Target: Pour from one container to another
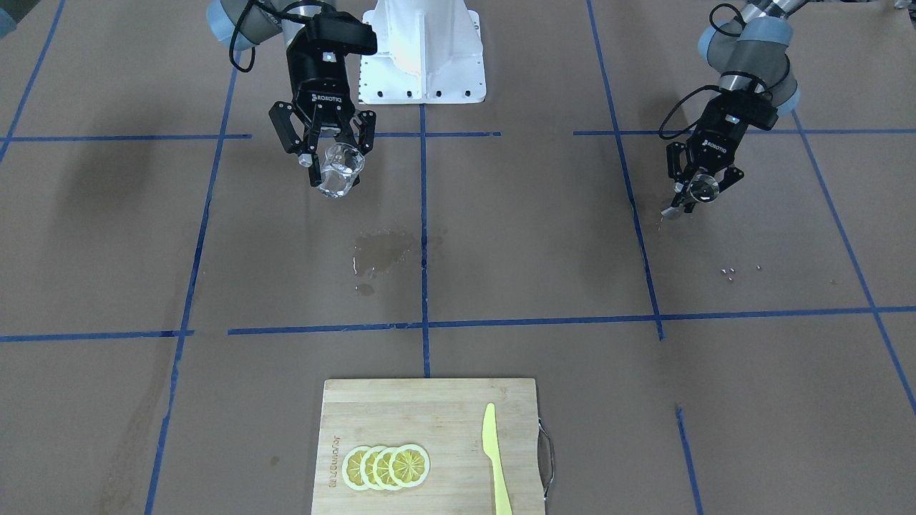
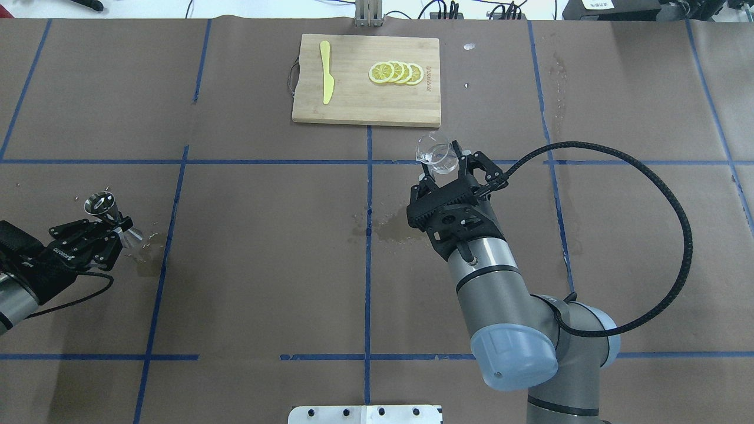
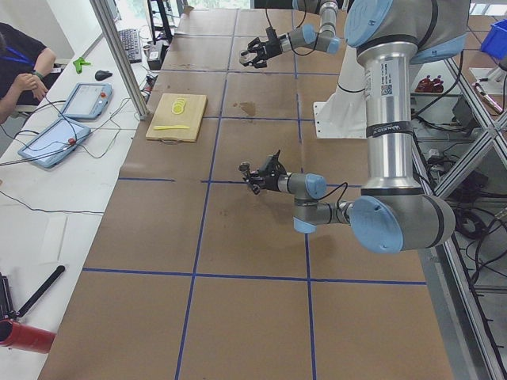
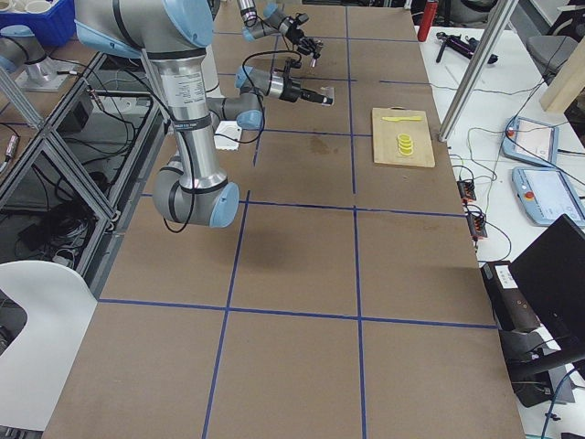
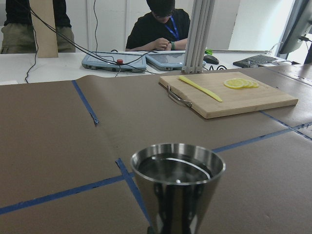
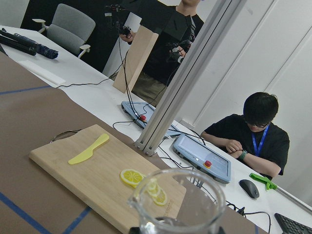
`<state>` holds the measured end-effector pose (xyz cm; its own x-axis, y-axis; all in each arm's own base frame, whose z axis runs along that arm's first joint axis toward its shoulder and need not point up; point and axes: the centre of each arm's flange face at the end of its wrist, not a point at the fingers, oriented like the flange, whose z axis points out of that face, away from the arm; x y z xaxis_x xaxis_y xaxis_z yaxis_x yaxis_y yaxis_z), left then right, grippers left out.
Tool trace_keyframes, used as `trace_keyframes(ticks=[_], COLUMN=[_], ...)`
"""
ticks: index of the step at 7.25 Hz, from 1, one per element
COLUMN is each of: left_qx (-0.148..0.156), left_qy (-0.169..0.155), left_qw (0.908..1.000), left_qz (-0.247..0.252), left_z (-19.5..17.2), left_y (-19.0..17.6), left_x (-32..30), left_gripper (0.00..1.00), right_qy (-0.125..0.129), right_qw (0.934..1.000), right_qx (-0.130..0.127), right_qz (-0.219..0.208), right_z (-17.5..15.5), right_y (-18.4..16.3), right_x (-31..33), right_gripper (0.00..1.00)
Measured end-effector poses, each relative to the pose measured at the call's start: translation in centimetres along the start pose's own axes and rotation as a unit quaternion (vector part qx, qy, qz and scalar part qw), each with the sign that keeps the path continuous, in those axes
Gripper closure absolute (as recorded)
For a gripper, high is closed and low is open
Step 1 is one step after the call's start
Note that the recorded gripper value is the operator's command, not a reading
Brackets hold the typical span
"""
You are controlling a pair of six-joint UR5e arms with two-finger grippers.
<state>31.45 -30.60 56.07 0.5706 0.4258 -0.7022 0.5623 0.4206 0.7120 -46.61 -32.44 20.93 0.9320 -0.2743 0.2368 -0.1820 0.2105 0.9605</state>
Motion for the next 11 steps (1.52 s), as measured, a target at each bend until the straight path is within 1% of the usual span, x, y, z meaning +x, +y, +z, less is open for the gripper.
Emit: trace_keyframes(ticks=[3,5,8,11], left_qx=[0.051,0.068,0.071,0.072], left_qy=[-0.056,-0.077,-0.084,-0.075], left_qw=[0.9971,0.9947,0.9938,0.9946], left_qz=[0.002,0.008,0.015,0.003], left_z=[-1.4,-2.2,-2.6,-2.3], left_y=[1.9,3.2,4.5,4.7], left_x=[1.6,2.7,3.6,4.7], left_gripper=[1.00,1.00,1.00,1.00], right_qy=[0.001,0.001,0.001,0.001], right_qw=[1.0000,1.0000,1.0000,1.0000], right_qx=[0.000,0.001,0.001,0.001], right_qz=[0.000,0.000,0.000,0.001], right_z=[0.0,0.0,0.0,0.0], right_y=[0.0,0.0,-0.1,-0.1], right_x=[0.0,0.0,0.0,0.0], right_gripper=[1.00,1.00,1.00,1.00])
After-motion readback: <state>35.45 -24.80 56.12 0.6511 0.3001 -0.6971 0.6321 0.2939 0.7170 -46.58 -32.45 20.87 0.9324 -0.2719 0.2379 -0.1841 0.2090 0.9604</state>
